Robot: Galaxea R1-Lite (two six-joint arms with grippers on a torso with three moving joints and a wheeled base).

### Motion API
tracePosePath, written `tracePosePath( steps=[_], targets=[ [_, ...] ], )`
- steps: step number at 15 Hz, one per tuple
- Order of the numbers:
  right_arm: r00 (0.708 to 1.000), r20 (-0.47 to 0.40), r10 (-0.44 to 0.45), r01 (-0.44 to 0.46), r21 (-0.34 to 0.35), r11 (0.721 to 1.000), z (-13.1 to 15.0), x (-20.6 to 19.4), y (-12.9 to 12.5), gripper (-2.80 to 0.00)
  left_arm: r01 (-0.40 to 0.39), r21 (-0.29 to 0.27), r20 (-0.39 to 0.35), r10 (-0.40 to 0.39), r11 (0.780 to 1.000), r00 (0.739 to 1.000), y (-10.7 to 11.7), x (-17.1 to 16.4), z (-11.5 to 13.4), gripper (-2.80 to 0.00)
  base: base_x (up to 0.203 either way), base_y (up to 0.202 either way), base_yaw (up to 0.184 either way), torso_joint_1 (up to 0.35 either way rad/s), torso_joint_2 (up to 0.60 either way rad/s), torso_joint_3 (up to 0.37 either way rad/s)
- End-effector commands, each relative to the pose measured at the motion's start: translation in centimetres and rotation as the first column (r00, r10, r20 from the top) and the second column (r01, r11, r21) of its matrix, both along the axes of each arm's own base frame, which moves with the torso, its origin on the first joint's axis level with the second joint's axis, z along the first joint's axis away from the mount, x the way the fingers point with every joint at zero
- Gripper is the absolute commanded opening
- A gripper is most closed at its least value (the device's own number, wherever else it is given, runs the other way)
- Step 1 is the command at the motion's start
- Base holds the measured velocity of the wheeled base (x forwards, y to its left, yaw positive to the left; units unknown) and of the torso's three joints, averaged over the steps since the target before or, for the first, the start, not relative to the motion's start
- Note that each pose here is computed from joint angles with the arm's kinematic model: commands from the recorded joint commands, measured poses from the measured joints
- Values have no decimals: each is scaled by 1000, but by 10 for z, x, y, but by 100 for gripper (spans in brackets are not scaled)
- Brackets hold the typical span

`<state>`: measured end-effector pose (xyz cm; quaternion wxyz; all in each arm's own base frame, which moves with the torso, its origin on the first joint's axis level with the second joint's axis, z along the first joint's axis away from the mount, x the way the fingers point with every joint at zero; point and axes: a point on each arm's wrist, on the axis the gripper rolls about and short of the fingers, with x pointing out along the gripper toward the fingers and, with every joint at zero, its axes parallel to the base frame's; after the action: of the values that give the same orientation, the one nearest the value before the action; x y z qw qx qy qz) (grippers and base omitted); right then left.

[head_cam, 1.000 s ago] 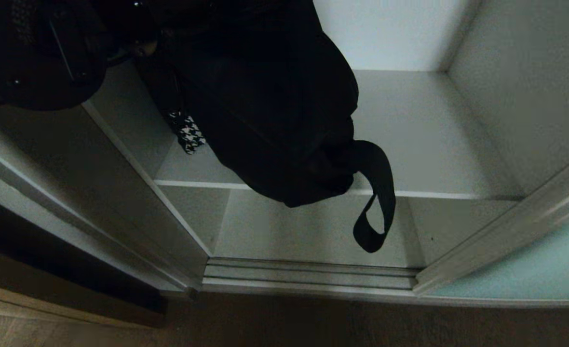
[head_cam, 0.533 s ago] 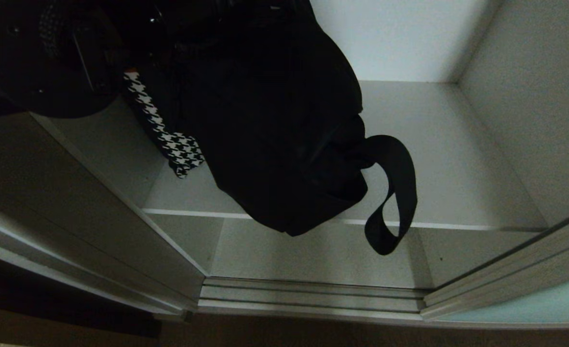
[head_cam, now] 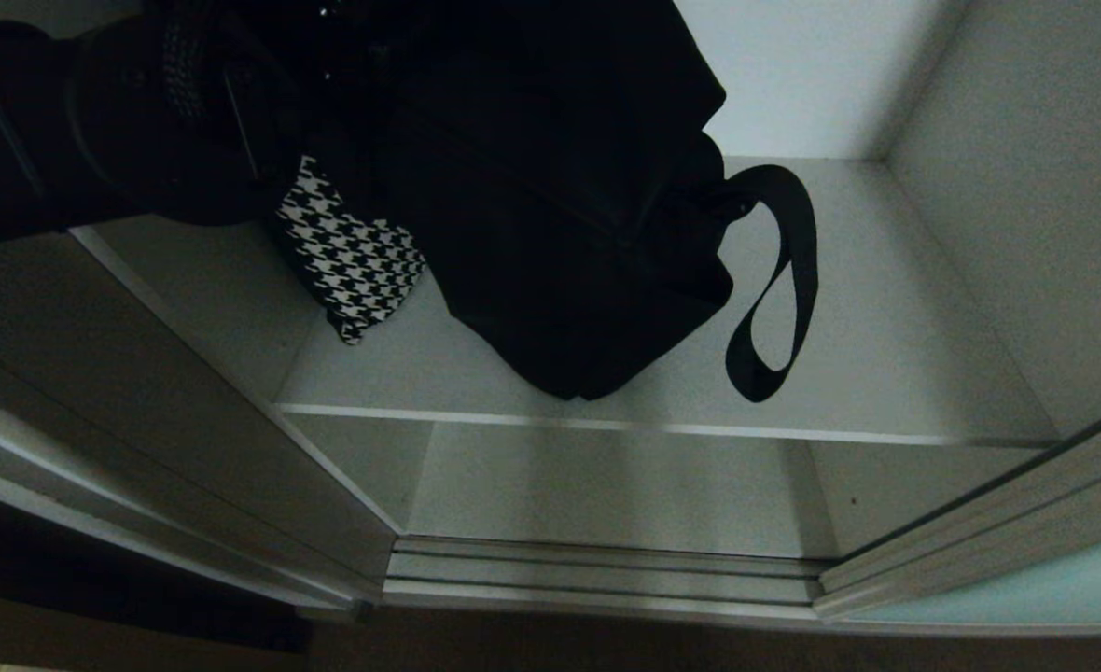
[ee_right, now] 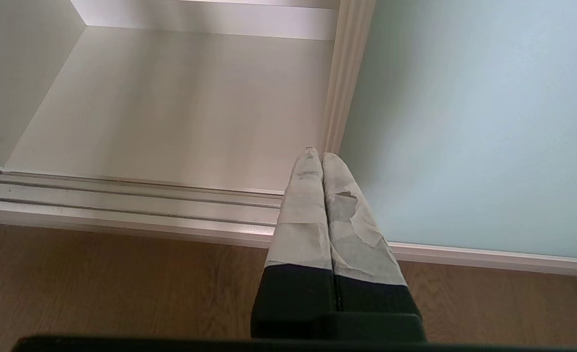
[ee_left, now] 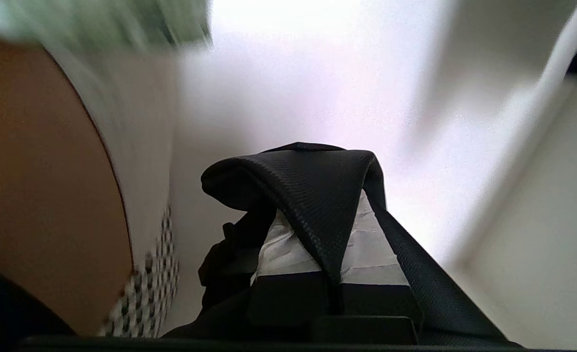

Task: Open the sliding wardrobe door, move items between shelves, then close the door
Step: Place the bag on the higher shelf

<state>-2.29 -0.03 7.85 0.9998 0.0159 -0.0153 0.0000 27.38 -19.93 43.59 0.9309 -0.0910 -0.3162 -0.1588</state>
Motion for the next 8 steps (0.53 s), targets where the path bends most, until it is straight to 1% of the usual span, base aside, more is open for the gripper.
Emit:
tracePosePath(
  steps=[1, 3, 5, 7, 8],
  targets=[
    [1000, 2, 0, 0, 1, 1000, 0, 0, 0, -280, 0, -43, 70, 3, 999, 998, 2, -3, 6, -280, 0, 0, 0, 0, 0, 0],
    [1000, 2, 0, 0, 1, 1000, 0, 0, 0, -280, -2, -43, 81, 6, 999, 997, 0, 0, 3, -280, 0, 0, 0, 0, 0, 0],
    [1000, 2, 0, 0, 1, 1000, 0, 0, 0, -280, -13, -62, 125, 21, 998, 992, -5, 7, -3, -280, 0, 0, 0, 0, 0, 0],
    [1000, 2, 0, 0, 0, 1000, 0, 0, 0, -280, -13, -59, 119, 20, 998, 993, -10, 13, -9, -280, 0, 0, 0, 0, 0, 0],
    [1000, 2, 0, 0, 1, 1000, 0, 0, 0, -280, -16, -53, 105, 22, 998, 994, -15, 21, -18, -280, 0, 0, 0, 0, 0, 0]
  ],
)
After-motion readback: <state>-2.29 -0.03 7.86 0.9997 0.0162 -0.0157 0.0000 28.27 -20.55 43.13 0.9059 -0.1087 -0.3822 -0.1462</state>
